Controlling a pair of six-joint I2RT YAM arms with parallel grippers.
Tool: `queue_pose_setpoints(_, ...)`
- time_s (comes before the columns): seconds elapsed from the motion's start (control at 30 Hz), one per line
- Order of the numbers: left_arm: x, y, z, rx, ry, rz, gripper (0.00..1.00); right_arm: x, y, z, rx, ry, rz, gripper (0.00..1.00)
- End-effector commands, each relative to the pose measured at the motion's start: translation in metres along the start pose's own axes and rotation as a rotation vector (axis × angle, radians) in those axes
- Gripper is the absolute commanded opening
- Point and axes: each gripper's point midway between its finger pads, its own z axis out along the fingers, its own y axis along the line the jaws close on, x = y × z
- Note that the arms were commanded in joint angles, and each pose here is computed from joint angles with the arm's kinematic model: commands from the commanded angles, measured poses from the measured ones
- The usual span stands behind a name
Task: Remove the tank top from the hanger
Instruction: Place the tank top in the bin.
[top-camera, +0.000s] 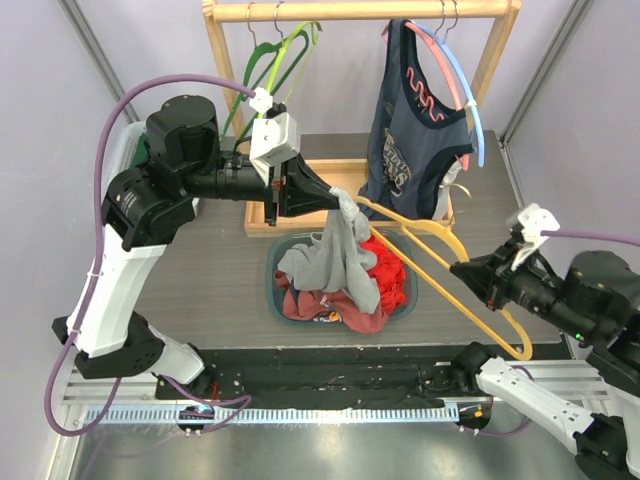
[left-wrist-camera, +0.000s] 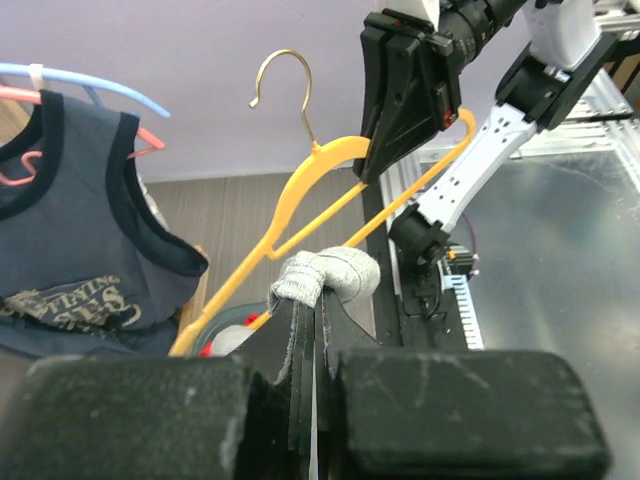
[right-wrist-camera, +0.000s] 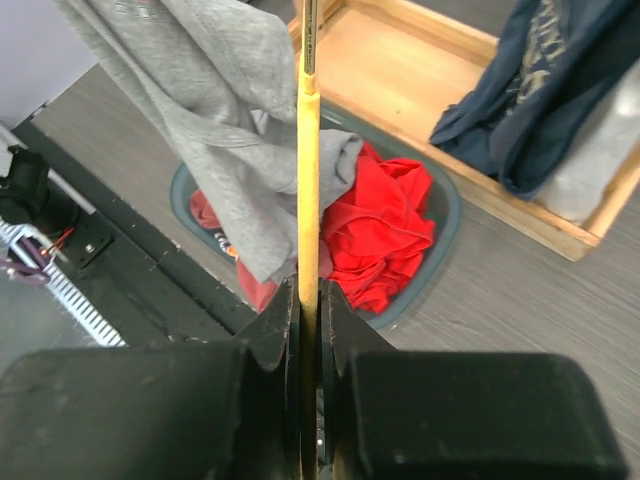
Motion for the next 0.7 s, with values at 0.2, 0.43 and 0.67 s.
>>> queue_pose_setpoints(0.2,0.077,0.052,0.016,-0.185,0.181,0.001,0.0,-0.041,-0.017,-0.036,0.113,-0.205,0.045,0.01)
queue_pose_setpoints(0.43,0.166,0.082,0.029,-0.263,0.367,-0.055,0.0,-0.044,-0.05,-0.053,0.304,-0.238,0.067,0.01)
queue_pose_setpoints(0.67,0.246,0.084,0.041,-0.251,0.537,-0.161,0.0,-0.05,-0.05,-0.056,0.303,-0.261,0.052,0.01)
